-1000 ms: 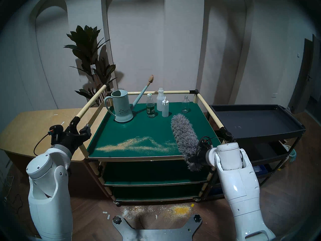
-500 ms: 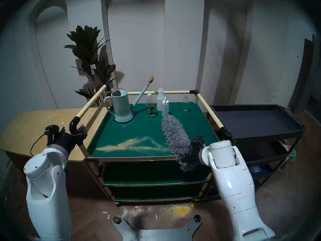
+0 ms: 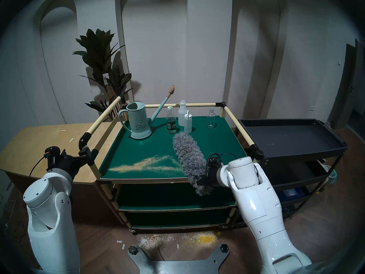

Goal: Dust the shelf with the duster

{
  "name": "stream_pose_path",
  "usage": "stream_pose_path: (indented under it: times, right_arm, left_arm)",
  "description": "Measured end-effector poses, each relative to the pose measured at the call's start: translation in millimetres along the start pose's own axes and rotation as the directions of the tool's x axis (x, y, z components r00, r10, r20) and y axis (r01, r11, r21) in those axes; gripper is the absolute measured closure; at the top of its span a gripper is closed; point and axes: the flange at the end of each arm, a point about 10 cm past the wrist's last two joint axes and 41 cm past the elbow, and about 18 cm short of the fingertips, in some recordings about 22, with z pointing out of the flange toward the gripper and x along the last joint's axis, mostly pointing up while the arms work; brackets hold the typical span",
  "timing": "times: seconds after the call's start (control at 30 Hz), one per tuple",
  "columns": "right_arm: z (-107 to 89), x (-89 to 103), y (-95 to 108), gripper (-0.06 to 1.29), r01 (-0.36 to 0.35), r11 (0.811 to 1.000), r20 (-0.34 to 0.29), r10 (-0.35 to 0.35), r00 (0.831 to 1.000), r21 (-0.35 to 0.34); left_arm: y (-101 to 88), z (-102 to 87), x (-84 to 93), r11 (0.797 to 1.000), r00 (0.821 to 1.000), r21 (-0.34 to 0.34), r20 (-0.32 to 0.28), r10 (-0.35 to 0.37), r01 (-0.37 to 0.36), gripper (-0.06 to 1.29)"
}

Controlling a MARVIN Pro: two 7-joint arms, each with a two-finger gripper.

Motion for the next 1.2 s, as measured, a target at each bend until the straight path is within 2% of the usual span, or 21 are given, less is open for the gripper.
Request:
stream_pose_path:
  times: [0.3,0.63,1.2]
  right_arm:
    - [11.8,7.3,-13.1,1.23,0.039,0.999,0.022,-0.04,0.999,0.032]
    - [24.6,16.9,-30.1,1.23,0.086,0.994,0.042,-0.089,0.995,0.074]
    - [42.9,36.9,-60.2,1.23,0.181,0.973,0.07,-0.192,0.979,0.145]
  left_arm:
    - [-8.8,-8.9,-1.8,0.998,1.0,0.059,0.006,-0.011,0.01,-0.04]
    - [-18.9,-16.1,-12.1,0.991,0.999,0.129,0.028,-0.024,0.021,-0.04]
    - [-32.1,-27.5,-27.7,0.971,0.997,0.23,0.027,-0.075,0.067,-0.04]
